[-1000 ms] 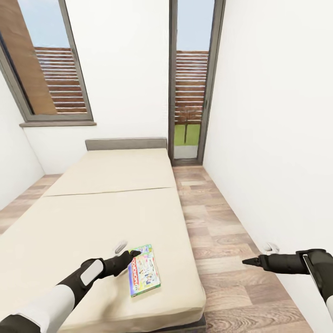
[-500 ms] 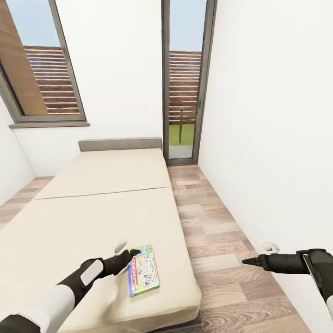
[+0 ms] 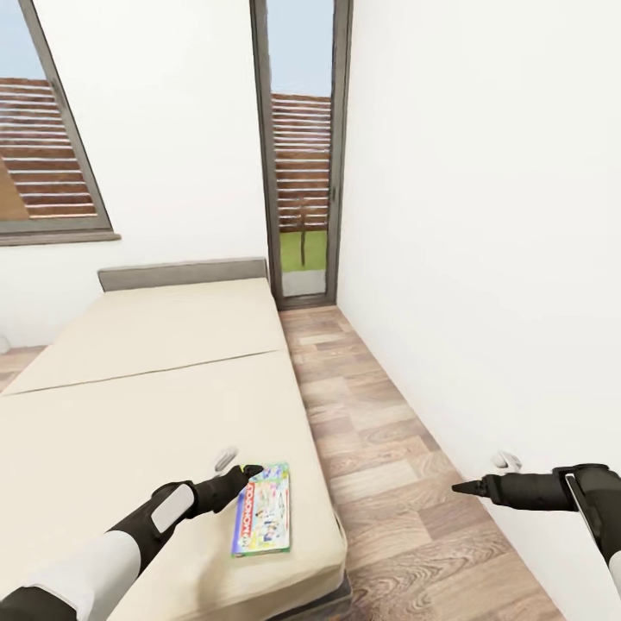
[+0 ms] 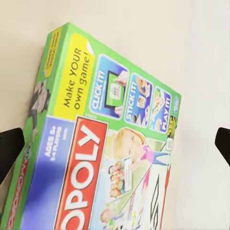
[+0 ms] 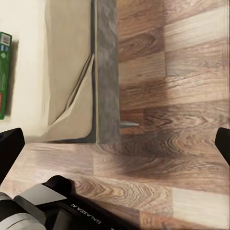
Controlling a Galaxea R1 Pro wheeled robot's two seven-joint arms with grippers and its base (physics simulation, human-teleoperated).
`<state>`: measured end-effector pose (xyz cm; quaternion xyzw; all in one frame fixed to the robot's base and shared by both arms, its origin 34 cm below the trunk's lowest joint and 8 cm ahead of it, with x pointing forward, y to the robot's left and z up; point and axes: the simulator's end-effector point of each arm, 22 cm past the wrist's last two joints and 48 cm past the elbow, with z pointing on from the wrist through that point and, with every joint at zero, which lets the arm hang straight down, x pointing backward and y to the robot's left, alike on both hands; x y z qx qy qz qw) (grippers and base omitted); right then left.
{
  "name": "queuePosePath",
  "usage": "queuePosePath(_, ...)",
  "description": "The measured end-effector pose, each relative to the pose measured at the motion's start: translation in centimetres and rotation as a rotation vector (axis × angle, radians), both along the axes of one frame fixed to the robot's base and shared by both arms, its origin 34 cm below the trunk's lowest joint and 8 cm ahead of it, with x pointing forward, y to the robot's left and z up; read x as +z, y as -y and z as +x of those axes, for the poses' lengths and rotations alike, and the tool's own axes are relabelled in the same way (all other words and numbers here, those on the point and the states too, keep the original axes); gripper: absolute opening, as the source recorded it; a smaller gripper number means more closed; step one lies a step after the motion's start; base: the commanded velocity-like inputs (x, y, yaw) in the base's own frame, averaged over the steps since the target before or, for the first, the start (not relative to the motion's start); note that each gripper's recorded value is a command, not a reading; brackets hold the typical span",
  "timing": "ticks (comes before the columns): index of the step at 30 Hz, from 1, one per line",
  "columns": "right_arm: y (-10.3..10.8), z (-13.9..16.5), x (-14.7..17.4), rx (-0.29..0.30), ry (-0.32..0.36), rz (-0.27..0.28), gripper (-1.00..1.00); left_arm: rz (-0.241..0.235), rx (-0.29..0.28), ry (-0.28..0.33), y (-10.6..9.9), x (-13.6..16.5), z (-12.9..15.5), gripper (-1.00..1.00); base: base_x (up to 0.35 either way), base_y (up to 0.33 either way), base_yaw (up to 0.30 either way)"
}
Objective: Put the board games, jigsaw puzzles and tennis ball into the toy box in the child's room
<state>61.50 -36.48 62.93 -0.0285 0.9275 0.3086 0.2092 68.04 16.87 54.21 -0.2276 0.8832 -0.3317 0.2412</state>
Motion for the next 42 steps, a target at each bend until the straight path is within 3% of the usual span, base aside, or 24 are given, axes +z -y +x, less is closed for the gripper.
queuePosePath(19, -0.06, 0.03, 0.02, 0.0, 0.001, 0.003, 1.0, 0.001, 0.0, 0.001, -0.04, -0.01, -0.04, 1.0, -0.094, -0.036, -0.033)
queuePosePath(42, 0.07, 0.08, 0.01, -0.004, 0.002, 0.001, 1.0, 0.004, 0.001, -0.004, -0.11, -0.26, -0.23, 1.0, -0.032, -0.011, -0.177)
